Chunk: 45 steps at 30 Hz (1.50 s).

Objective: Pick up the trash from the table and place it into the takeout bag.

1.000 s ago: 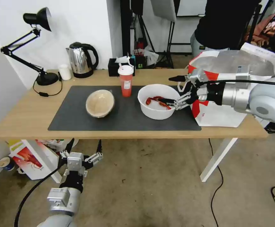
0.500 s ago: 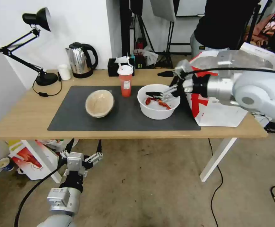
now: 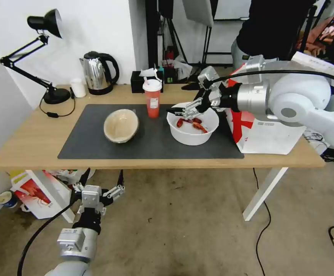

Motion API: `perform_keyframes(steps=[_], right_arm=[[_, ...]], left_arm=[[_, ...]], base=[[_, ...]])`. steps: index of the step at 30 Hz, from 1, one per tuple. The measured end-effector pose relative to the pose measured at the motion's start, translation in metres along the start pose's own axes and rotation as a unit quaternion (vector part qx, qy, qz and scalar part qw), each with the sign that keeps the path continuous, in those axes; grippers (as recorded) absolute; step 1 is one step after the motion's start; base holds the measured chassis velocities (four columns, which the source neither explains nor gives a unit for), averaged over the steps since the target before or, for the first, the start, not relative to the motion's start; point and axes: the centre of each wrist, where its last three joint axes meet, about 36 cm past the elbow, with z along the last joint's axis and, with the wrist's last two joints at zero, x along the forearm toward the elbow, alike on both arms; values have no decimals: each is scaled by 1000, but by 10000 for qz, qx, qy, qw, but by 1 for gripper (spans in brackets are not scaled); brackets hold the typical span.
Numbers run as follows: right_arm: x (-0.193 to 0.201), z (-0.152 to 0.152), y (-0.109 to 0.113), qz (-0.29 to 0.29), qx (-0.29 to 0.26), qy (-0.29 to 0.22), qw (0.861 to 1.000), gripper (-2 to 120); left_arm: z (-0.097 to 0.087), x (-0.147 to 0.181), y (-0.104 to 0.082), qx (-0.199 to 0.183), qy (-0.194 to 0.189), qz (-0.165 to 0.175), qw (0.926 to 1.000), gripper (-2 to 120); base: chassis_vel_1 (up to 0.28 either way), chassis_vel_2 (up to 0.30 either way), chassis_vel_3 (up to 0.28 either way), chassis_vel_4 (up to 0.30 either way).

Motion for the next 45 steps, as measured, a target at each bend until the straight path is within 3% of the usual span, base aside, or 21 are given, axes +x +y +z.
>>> perform_keyframes(steps=[12, 23, 31, 45], right_arm=[[-28, -33, 19, 661, -271, 1133, 9910, 100], [-34, -35, 21, 800, -347, 1291, 9878, 100], [-65, -16, 21, 1278, -884, 1735, 9725, 100], [-70, -1, 17, 1288, -1012, 1869, 9686, 100]], left_arm=[[0, 0, 0, 0, 0, 0, 10000, 100], [0, 0, 0, 0, 0, 0, 10000, 100], [0, 0, 0, 0, 0, 0, 10000, 100], [0, 0, 0, 0, 0, 0, 10000, 100]], base=[[0, 0, 0, 0], [0, 0, 0, 0], [0, 0, 0, 0], [0, 0, 0, 0]])
